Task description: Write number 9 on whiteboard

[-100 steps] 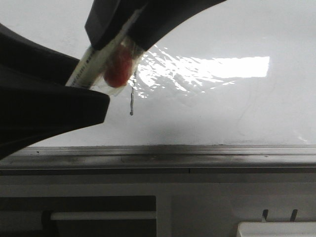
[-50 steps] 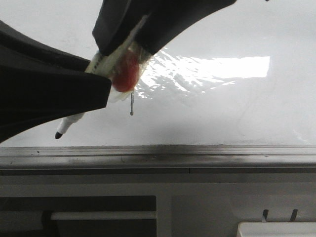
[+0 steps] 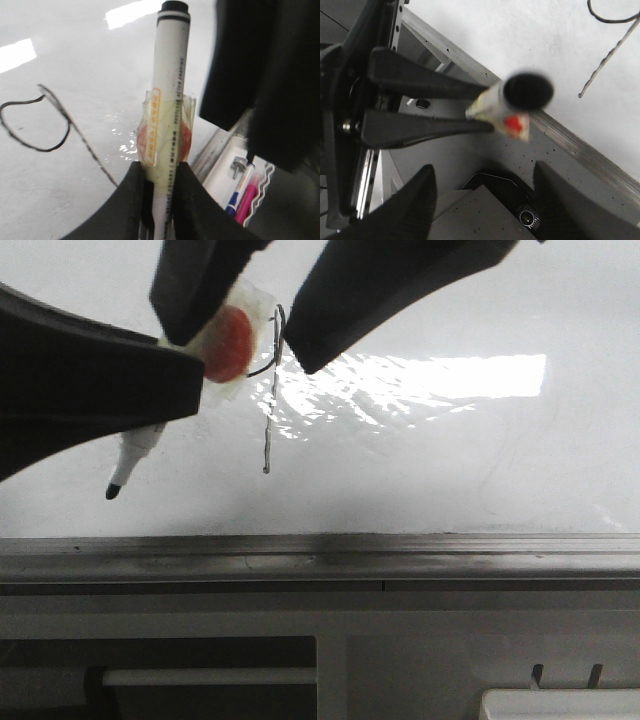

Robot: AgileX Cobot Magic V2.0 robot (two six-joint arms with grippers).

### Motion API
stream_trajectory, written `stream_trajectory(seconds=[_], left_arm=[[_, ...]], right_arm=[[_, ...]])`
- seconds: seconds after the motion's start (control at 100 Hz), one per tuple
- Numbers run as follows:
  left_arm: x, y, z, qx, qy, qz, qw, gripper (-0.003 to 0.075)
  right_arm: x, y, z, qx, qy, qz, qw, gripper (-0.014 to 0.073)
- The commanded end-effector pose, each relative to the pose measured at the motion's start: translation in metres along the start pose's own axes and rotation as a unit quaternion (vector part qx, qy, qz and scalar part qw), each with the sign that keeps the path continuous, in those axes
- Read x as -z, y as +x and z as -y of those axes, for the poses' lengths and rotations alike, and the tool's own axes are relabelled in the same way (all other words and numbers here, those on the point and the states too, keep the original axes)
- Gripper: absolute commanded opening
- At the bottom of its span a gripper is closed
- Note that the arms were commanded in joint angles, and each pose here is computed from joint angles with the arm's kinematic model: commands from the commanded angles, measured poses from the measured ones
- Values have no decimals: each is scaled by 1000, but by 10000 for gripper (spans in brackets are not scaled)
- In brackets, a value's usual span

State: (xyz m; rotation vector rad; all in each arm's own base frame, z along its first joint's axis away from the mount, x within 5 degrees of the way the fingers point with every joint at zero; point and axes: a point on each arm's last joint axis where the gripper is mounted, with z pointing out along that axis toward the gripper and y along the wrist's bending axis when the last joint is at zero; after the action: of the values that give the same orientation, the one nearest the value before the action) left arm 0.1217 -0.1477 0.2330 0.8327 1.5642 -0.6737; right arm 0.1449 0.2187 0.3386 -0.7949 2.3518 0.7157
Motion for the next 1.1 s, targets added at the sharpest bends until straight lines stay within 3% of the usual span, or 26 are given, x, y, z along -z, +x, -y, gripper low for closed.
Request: stream_trajectory(seconds=[0.0,0.13,0.42,0.68,1.09], left_arm=[[-1,-17,-10,89,-46,55,993,-20],[1,-10,-22,176,-111,31,978,-20],[6,-5,-45,239,-189,35,952,-20],[7,-9,-53,241,-211,70,945,-20],[-2,2,-53,269,-214,50,938,-20]], right_arm=[[16,-11,-6,0,-18,46,999,441],[16,-9,-6,0,-15,31,999,440],[16,-8,-6,-2,-15,25,1000,440],[16,-8,-6,-5,-18,25,1000,440],[16,-7,-7,-7,-19,23,1000,440]])
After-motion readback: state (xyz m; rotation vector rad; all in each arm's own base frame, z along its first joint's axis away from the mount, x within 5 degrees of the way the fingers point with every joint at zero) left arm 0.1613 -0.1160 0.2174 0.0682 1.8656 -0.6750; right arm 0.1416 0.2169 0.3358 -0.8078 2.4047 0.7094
